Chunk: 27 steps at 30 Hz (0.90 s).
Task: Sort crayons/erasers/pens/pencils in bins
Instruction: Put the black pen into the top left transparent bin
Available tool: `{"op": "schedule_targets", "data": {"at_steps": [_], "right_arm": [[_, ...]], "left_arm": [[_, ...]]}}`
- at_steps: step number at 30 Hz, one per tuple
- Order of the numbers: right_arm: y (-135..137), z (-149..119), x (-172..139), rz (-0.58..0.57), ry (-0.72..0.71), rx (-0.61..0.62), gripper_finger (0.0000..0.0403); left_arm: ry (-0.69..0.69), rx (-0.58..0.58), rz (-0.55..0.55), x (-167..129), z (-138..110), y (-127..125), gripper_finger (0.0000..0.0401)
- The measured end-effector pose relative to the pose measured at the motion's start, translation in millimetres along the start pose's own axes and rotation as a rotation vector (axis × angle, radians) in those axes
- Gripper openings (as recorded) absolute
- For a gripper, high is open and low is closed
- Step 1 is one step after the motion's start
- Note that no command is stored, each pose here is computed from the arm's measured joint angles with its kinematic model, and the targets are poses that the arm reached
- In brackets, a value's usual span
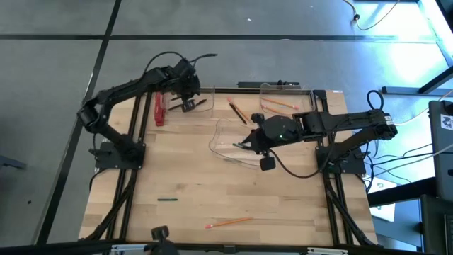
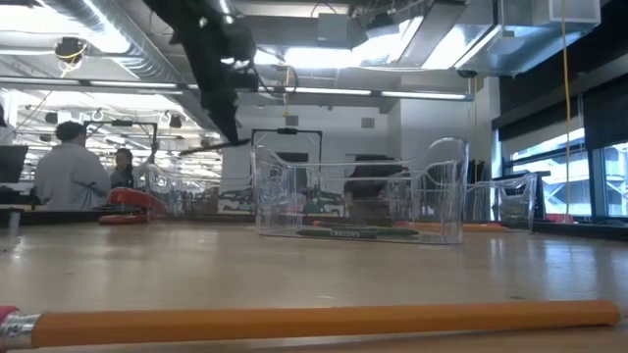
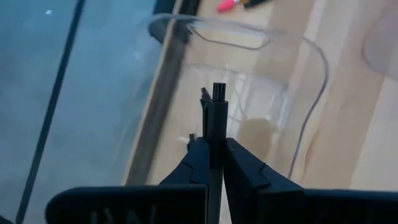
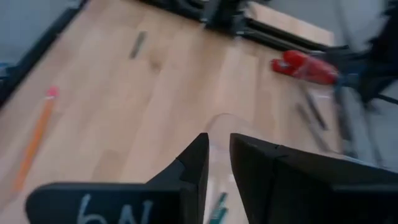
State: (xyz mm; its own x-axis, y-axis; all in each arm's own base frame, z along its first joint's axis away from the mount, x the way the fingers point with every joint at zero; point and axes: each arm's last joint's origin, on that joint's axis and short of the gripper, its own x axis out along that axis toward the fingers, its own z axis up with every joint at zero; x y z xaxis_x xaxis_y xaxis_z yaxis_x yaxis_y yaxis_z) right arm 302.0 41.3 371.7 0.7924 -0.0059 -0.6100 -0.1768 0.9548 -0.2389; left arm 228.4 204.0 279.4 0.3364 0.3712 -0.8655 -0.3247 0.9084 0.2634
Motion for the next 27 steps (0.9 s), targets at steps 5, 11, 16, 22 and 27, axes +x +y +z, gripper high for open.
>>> {"op": "schedule_targets", "data": {"at_steps": [5, 11, 16, 22, 27], "right_arm": [[-2, 1, 0, -0.069, -0.002, 0.003, 0.0069], [-2, 1, 0, -0.070, -0.002, 0.003, 0.0069], [-4, 1, 0, -0.075, 0.000, 0.010, 0.0069], [-5, 1, 0, -0.078, 0.001, 0.030, 0.0069], [-5, 1, 0, -0.077, 0.001, 0.029, 0.0069]], "left_arm": [[0.053, 0.021, -0.028, 21, -1, 2, 0.0013], [0.090, 0.067, -0.063, 38, -2, 3, 0.0013], [0.127, 0.088, -0.087, 51, -5, 3, 0.0013], [0.129, 0.134, -0.093, 54, -4, 3, 0.0013], [0.104, 0.134, -0.077, 55, -2, 5, 0.0013]]}}
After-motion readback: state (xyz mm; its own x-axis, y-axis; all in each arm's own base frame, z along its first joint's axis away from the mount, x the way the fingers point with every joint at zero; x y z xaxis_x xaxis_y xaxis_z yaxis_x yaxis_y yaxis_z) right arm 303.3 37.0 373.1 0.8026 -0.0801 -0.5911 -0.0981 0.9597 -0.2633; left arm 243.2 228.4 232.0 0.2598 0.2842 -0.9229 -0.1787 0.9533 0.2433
